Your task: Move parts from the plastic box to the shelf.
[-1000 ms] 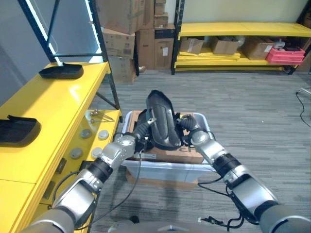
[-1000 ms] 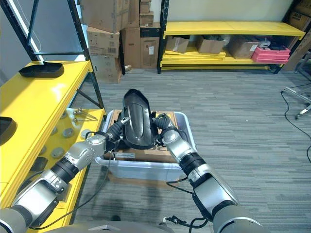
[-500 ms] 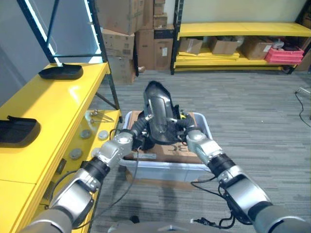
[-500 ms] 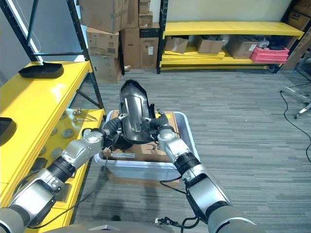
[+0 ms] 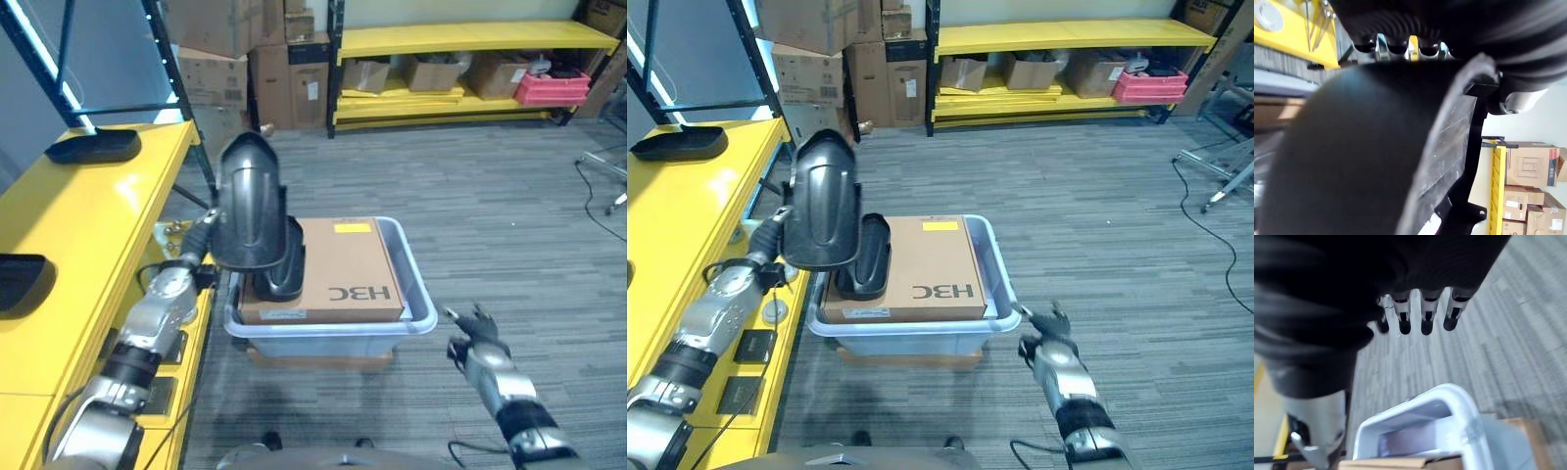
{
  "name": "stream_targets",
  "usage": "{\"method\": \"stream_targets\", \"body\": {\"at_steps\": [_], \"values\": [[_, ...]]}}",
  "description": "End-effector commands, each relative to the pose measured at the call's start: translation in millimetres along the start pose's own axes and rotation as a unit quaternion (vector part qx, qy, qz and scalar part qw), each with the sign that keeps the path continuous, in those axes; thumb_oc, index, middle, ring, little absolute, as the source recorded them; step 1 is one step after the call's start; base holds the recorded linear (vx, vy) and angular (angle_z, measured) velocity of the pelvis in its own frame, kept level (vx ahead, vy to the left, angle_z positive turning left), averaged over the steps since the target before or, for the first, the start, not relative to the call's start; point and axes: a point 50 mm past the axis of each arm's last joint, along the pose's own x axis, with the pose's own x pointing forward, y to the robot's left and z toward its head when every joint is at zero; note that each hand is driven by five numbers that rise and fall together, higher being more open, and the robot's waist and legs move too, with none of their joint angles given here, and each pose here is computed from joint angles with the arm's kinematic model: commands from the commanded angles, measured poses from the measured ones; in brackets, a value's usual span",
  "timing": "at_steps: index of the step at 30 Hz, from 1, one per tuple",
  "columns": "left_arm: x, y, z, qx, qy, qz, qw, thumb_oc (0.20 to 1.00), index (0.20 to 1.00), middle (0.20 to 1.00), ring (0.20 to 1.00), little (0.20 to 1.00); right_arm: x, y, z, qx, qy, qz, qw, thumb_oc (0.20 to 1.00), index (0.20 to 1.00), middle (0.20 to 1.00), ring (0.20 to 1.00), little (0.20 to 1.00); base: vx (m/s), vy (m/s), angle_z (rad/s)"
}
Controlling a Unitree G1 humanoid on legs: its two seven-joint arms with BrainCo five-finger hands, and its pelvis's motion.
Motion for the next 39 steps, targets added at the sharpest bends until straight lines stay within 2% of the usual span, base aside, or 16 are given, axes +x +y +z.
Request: {"method": "stream_targets", "body": {"at_steps": [1, 5, 8, 13, 17, 22, 26, 33, 39], "values": [[-5.1, 21.2, 52.8, 0.028, -0.138, 0.022, 0.99, 0.2, 0.2, 0.2, 0.2, 0.2, -2.6, 9.1, -26.9, -0.042, 0.04, 0.025, 0.998, 1.0, 1.0, 1.0, 1.0, 1.0, 0.0, 0.0, 0.0], [-18.2, 40.6, 55.1, 0.027, -0.156, 0.052, 0.986, 0.2, 0.2, 0.2, 0.2, 0.2, -13.4, 2.5, -77.2, -0.095, 0.135, 0.04, 0.985, 1.0, 1.0, 1.0, 1.0, 1.0, -0.02, 0.008, 0.0], [-30.8, 54.0, 62.2, 0.019, -0.188, 0.076, 0.979, 0.2, 0.2, 0.2, 0.2, 0.2, -35.0, -11.1, -137.1, -0.145, 0.23, 0.064, 0.96, 1.0, 1.0, 1.0, 1.0, 1.0, -0.04, -0.009, 0.09], [-43.0, 64.0, 71.7, 0.008, -0.241, 0.115, 0.964, 0.2, 0.2, 0.2, 0.2, 0.2, -70.9, -18.1, -192.7, -0.198, 0.308, 0.102, 0.925, 1.0, 1.0, 1.0, 1.0, 1.0, -0.06, -0.065, 0.87], [-52.6, 69.9, 76.4, 0.008, -0.259, 0.154, 0.953, 0.2, 0.2, 0.2, 0.2, 0.2, -74.4, -15.0, -196.6, -0.233, 0.303, 0.123, 0.916, 1.0, 1.0, 1.0, 1.0, 1.0, -0.06, -0.071, 0.55], [-74.5, 92.5, 77.5, 0.03, -0.276, 0.236, 0.931, 0.2, 0.2, 0.2, 0.2, 0.2, -70.4, -15.8, -192.1, -0.308, 0.278, 0.144, 0.898, 1.0, 1.0, 1.0, 1.0, 1.0, -0.05, -0.023, 0.37], [-77.2, 91.6, 75.0, 0.026, -0.284, 0.229, 0.931, 0.2, 0.2, 0.2, 0.2, 0.2, -75.2, -22.1, -197.9, -0.301, 0.284, 0.125, 0.902, 1.0, 1.0, 1.0, 1.0, 1.0, -0.03, 0.043, 0.82], [-77.4, 80.0, 68.4, 0.03, -0.293, 0.21, 0.932, 0.2, 0.2, 0.2, 0.2, 0.2, -73.6, -18.0, -195.5, -0.297, 0.275, 0.104, 0.908, 1.0, 1.0, 1.0, 1.0, 1.0, 0.02, 0.109, 1.76], [-89.8, 95.1, 65.1, 0.052, -0.283, 0.219, 0.932, 0.2, 0.2, 0.2, 0.2, 0.2, -65.1, 1.2, -182.2, -0.282, 0.249, 0.133, 0.917, 1.0, 1.0, 1.0, 1.0, 1.0, 0.21, 0.152, 0.17]]}}
